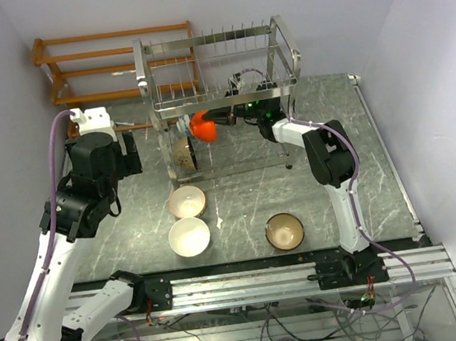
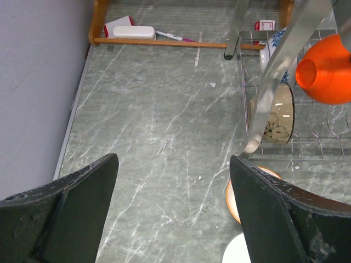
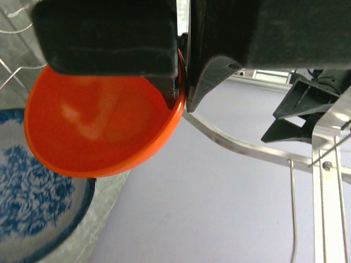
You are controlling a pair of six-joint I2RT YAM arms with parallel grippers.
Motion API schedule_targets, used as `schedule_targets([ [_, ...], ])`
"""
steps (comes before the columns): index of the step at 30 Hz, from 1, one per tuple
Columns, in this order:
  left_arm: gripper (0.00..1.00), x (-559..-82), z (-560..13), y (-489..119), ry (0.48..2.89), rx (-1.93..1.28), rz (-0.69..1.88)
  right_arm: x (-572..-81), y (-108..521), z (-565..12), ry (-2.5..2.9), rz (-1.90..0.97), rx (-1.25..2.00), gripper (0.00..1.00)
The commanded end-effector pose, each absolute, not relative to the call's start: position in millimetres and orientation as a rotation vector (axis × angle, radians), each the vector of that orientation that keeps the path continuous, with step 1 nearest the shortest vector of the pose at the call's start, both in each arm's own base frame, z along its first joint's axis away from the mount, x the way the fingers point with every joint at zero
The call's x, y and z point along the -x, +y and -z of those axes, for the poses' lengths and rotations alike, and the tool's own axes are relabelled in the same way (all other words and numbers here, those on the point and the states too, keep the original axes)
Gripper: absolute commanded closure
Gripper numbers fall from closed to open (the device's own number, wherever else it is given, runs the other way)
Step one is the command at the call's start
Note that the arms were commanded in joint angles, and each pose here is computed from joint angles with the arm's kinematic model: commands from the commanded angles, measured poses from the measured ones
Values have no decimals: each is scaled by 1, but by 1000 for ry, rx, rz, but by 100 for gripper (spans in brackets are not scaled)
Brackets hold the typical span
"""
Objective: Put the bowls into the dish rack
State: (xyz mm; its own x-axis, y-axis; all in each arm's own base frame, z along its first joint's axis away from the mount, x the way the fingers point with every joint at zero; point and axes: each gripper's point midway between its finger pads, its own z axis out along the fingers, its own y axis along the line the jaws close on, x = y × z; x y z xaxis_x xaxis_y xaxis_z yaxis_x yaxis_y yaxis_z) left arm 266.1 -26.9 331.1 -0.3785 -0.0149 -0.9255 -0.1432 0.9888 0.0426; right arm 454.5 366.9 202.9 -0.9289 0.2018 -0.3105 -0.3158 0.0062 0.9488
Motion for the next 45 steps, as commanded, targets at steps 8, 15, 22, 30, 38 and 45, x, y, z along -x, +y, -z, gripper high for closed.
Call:
schedule_targets([
  [8, 7, -280, -334, -32, 1929, 100, -131, -508, 351, -201, 1830, -1838, 34, 100],
  [15, 7, -285, -331, -36, 1941, 88, -125, -527, 345, -192, 1785, -1803, -43, 100],
  [22, 7, -286, -328, -37, 1953, 79, -128, -535, 337, -174, 1796, -1752, -124, 100],
  [30, 7, -288, -325, -40, 1970, 47, -130, -543, 332, -168, 1752, -1766, -197, 100],
  [38, 7, -291, -326, -42, 1975, 20, -137, -551, 329, -170, 1715, -1771, -245, 100],
  [45, 7, -292, -323, -43, 1982, 9, -135, -559, 329, -163, 1724, -1734, -249, 100],
])
